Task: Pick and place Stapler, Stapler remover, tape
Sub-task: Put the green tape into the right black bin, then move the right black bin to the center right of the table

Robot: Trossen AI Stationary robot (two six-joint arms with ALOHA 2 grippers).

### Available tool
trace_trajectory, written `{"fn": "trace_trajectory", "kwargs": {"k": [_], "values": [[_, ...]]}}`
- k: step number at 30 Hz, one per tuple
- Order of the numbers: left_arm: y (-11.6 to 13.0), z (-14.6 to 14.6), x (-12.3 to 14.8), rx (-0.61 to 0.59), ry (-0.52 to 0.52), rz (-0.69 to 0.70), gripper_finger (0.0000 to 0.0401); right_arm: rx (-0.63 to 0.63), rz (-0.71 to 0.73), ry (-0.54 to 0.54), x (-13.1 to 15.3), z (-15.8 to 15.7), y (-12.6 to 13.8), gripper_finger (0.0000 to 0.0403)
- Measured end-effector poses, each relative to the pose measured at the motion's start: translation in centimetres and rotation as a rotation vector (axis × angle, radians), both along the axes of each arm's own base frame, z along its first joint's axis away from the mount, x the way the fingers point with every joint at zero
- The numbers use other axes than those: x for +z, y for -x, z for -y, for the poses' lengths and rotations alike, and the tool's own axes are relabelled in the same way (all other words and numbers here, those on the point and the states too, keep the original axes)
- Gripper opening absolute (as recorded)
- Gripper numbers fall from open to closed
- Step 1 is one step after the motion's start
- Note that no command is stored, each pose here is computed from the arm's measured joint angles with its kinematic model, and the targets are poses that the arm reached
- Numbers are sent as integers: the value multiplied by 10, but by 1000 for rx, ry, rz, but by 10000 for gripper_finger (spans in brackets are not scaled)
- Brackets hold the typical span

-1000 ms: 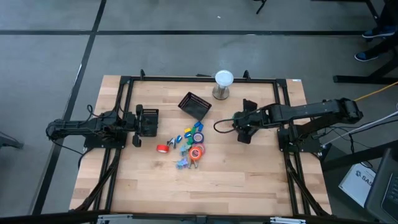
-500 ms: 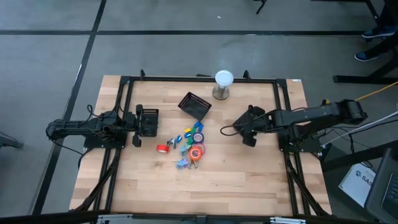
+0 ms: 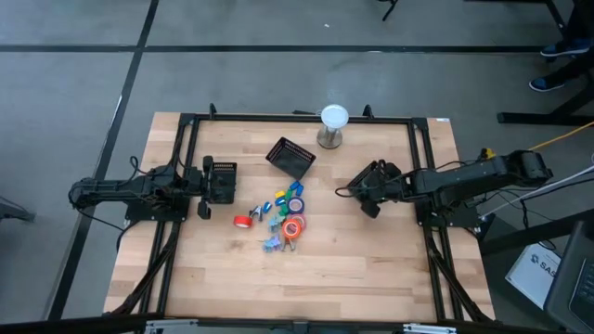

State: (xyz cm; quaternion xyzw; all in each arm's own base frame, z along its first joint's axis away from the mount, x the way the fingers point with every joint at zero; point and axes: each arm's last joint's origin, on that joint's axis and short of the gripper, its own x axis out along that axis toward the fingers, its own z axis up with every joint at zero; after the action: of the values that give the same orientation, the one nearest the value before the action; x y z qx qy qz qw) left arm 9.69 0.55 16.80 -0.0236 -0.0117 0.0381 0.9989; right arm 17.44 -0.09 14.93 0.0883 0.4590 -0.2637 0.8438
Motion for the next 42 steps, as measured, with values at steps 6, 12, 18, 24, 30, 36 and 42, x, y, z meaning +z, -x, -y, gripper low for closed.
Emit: {"fn": "trace_trajectory", "kwargs": {"k": [6,12,18,24,30,36,42], "values": [[0,0,0,0,0,0,88,-20,8,-7,0,3,-1,45],[0,0,0,0,0,0,88,-21,53,-9,2,4,-4,57],[0,0,0,0,0,0,88,-21,43,-8,2,4,-4,91],[0,0,0,0,0,0,88,-24,44,-2,2,4,-4,123],[0,0,0,0,0,0,88,-1,57,9,3,4,-6,147],[0,0,0,0,0,0,88,2,95,-3,13,4,-12,149],[0,0,0,0,0,0,88,3,114,-61,15,2,-15,134]]}}
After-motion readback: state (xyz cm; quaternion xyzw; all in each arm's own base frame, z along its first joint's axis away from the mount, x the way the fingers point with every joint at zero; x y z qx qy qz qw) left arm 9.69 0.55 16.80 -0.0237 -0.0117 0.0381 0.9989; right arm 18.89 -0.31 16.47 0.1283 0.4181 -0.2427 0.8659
